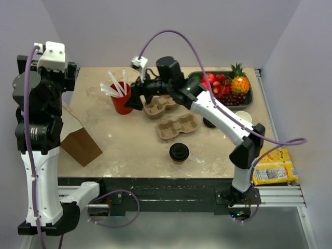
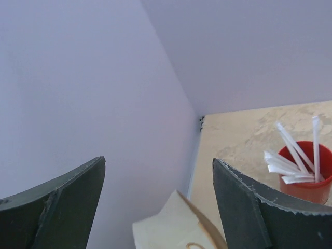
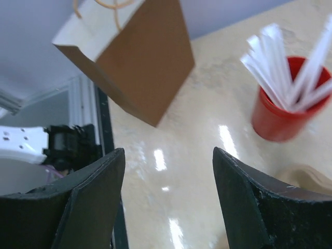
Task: Pack the takeout coffee
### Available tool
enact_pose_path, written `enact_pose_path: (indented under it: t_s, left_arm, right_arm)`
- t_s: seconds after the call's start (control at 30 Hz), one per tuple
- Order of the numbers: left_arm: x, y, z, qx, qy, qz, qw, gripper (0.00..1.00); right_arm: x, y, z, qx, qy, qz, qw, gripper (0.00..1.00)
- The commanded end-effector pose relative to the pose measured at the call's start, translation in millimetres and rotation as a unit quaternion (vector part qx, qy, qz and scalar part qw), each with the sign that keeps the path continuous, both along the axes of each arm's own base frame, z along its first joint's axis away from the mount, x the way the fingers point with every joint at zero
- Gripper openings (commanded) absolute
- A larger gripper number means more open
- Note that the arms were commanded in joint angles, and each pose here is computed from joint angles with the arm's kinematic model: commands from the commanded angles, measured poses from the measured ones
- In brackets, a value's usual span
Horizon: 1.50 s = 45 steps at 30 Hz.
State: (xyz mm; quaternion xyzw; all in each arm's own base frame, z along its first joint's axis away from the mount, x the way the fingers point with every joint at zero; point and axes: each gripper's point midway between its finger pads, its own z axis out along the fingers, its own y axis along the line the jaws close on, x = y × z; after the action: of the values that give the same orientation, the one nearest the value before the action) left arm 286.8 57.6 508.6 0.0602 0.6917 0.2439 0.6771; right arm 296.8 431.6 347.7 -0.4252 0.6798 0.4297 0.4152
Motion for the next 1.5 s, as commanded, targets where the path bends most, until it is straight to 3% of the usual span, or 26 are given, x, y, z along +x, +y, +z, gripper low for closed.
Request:
enact_pose_path:
  t_s: [0.0, 0.07, 0.1, 0.17, 0.33, 0.7, 1.13, 1.23, 1.47]
  left_arm:
    - [-36.4, 28.0, 30.0, -0.034, -0.058, 0.069, 0.995, 0.89]
    - [-46.8, 33.7, 54.5, -0.04, -0.089, 0.081, 0.992, 0.89]
    - [-49.8, 37.6, 59.9, -0.042, -0.098, 0.092, 0.99, 0.89]
    - [-55.3, 44.5, 72.5, -0.051, -0.118, 0.108, 0.986, 0.91]
    - [-70.8, 49.3, 89.6, -0.076, -0.153, 0.118, 0.978, 0.94]
    - [-62.8, 45.7, 75.0, -0.087, -0.131, 0.099, 0.983, 0.94]
    - [-63.2, 40.9, 65.3, -0.087, -0.118, 0.084, 0.986, 0.93]
    - [-65.5, 38.2, 66.7, -0.088, -0.121, 0.077, 0.986, 0.93]
    - [-75.1, 34.9, 68.1, -0.091, -0.128, 0.072, 0.985, 0.93]
  right_arm:
    - [-14.8, 64.1, 32.9, 0.07, 0.008, 0.007, 0.997, 0.75]
    - [-32.4, 94.0, 51.4, 0.094, -0.004, 0.01, 0.995, 0.76]
    - [-42.9, 118.8, 34.8, 0.087, 0.004, 0.014, 0.996, 0.79]
    - [-46.2, 135.7, 48.9, 0.113, 0.01, -0.011, 0.994, 0.82]
    - [-58.5, 176.5, 33.0, 0.131, 0.047, -0.049, 0.989, 0.81]
    - [-41.5, 195.4, -0.5, 0.118, 0.047, -0.113, 0.985, 0.78]
    - [-63.4, 228.2, -26.6, 0.123, 0.048, -0.089, 0.987, 0.74]
    - [-65.8, 230.0, -31.4, 0.119, 0.055, -0.091, 0.987, 0.69]
    - [-55.3, 226.2, -28.1, 0.119, 0.031, -0.112, 0.986, 0.41]
